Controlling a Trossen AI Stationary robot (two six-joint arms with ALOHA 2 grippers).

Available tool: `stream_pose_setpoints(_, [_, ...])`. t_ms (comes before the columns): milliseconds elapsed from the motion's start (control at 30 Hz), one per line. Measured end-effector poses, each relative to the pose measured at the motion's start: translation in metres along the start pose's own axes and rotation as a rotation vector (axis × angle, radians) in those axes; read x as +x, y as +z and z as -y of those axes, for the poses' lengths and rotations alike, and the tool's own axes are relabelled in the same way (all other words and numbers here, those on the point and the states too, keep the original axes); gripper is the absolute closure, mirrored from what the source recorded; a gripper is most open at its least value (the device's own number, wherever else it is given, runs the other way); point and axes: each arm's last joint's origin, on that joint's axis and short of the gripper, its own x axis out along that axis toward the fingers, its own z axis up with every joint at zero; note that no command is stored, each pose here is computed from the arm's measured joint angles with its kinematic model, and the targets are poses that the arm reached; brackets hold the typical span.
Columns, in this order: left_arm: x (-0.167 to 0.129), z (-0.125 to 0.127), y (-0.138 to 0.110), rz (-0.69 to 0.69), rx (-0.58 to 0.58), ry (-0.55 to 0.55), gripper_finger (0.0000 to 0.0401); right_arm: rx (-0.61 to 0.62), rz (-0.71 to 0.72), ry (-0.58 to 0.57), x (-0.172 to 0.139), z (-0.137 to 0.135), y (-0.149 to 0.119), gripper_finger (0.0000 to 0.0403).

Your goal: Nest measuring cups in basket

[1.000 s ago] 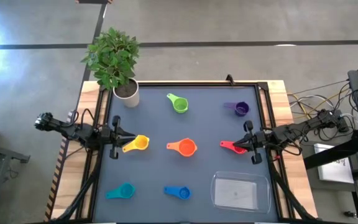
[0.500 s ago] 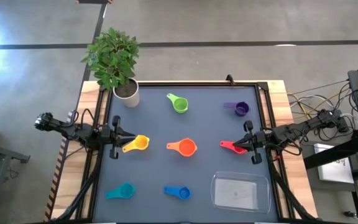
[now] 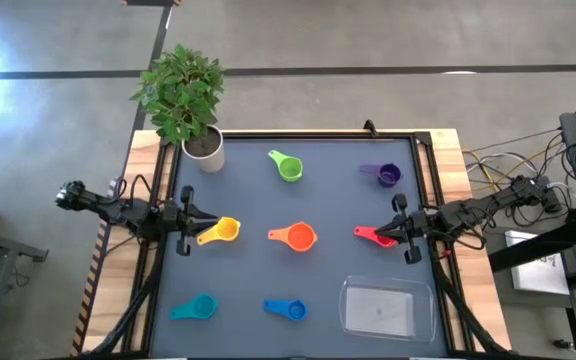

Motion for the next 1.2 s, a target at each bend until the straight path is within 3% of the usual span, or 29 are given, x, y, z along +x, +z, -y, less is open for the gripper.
stream_pose_setpoints(867, [0.0000,-0.0001,0.0012,0.011,-0.004,0.001,0.0360,0.000,0.001,0.000,0.0000,0.0000,0.0002,0.0394])
stream_pose_setpoints(1133, [0.0000,-0.0007,0.0030,0.030,-0.144,0.013,0.0360,0.000,0.000,0.000,0.0000,0.0000,0.0000,0.0394])
stream_pose_setpoints(1200, [0.0004,-0.0019,0.0036,0.037,-0.170,0.060,0.0360,0.000,0.000,0.001,0.0000,0.0000,0.0000,0.0394])
